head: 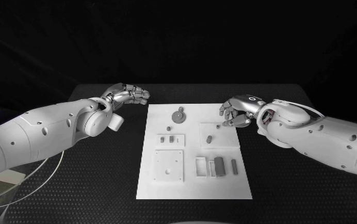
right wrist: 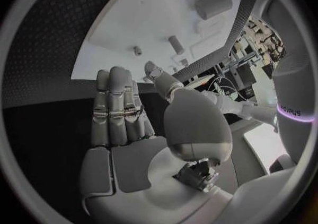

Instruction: Assemble the parts on the task board

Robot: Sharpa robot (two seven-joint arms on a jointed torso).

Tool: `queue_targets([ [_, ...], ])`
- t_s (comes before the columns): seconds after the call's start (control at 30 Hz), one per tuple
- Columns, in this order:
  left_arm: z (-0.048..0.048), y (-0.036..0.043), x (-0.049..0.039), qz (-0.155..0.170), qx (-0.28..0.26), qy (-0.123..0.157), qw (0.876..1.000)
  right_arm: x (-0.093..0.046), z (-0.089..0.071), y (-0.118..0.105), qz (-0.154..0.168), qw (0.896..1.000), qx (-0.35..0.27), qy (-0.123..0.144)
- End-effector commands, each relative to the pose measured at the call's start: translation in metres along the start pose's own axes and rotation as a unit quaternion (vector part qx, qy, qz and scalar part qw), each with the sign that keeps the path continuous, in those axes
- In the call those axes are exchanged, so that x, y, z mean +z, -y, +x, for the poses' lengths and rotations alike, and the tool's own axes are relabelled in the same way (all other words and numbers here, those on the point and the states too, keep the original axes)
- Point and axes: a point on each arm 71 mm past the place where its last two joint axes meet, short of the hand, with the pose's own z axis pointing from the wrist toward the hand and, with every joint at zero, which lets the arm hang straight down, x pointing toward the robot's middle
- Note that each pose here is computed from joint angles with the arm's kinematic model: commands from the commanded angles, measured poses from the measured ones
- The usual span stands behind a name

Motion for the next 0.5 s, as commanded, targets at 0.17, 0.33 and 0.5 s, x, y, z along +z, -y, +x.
queue_targets([
  [0.17, 0.0019, 0.0021, -0.0004, 0.007, -0.003, -0.008, 1.000, 0.004, 0.012, -0.009, -0.007, 0.996, -0.083, -0.036],
  [0.33, 0.0016, 0.0022, -0.0015, 0.007, -0.002, -0.009, 1.000, 0.007, 0.018, -0.012, -0.007, 0.995, -0.089, -0.033],
  [0.5, 0.0012, 0.0024, -0.0027, 0.007, -0.002, -0.009, 1.000, 0.010, 0.021, -0.014, -0.009, 0.995, -0.090, -0.036],
])
